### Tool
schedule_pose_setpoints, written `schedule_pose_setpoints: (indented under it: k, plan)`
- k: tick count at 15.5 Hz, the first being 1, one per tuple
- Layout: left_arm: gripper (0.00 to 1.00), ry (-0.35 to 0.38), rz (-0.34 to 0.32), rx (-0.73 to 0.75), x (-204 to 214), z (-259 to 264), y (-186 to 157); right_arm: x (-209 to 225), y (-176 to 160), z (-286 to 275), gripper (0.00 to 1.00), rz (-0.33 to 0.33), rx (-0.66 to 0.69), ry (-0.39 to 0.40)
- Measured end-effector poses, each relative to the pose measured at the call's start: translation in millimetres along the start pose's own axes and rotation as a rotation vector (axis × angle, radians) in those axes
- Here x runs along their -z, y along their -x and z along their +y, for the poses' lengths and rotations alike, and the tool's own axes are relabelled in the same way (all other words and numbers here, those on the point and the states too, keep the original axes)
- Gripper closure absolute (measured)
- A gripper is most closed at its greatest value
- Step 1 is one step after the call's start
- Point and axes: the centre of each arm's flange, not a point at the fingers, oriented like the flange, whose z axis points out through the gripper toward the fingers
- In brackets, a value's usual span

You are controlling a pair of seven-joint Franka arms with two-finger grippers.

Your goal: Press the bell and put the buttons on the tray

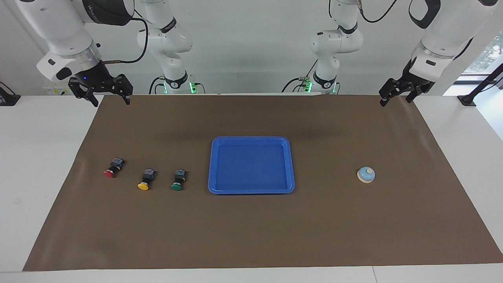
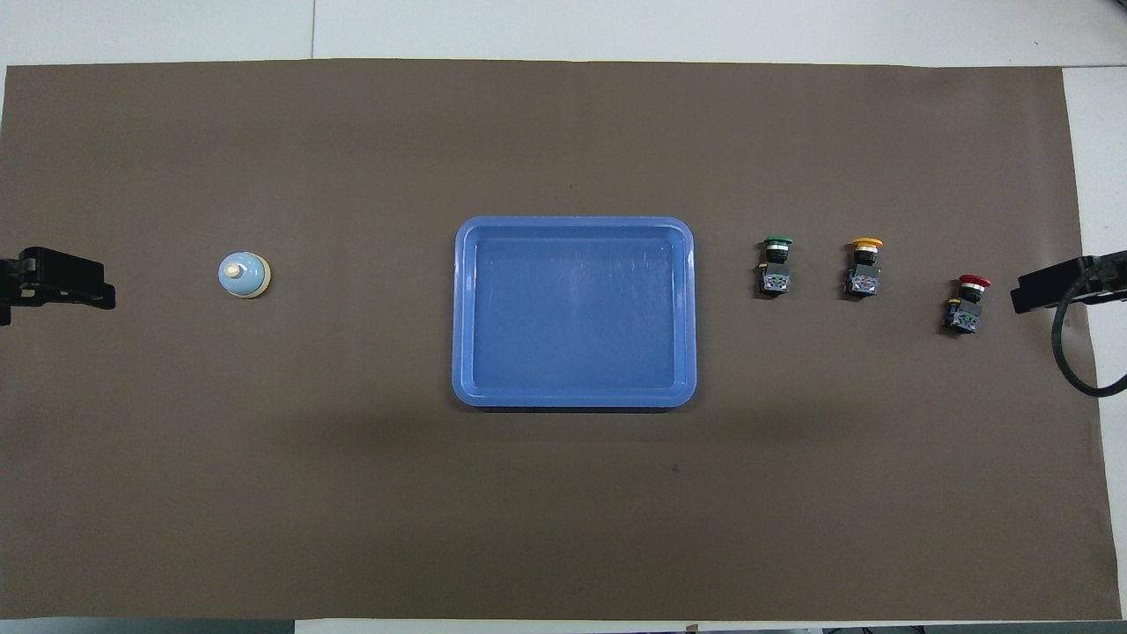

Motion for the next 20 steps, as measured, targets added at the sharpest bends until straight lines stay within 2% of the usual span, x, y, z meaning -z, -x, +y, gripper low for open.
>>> schedule_pose_setpoints:
  k: [5, 8, 12, 14, 15, 16, 18, 20]
  plan:
    - [0.00, 0.000, -0.001, 0.003, 0, -1, 0, 0, 0, 0, 0.00, 0.000, 0.000, 0.000]
    - [0.00, -0.002, -0.027, 0.015, -6, -6, 2, 0, 0, 0, 0.00, 0.000, 0.000, 0.000]
    - [0.02, 0.004, 0.023, 0.024, -18, -11, -8, 0, 0, 0, 0.00, 0.000, 0.000, 0.000]
    - [0.22, 0.007, 0.044, 0.017, -36, -18, -23, 0, 0, 0, 0.00, 0.000, 0.000, 0.000]
    - [0.22, 0.008, 0.052, 0.014, -49, -20, -33, 0, 0, 0, 0.00, 0.000, 0.000, 0.000]
    - [0.26, 0.008, 0.054, 0.013, -65, -21, -44, 0, 0, 0, 0.00, 0.000, 0.000, 0.000]
    - [0.52, 0.010, 0.047, 0.008, -100, -19, -67, 0, 0, 0, 0.00, 0.000, 0.000, 0.000]
    - [0.74, 0.011, 0.029, 0.004, -137, -17, -85, 0, 0, 0, 0.00, 0.000, 0.000, 0.000]
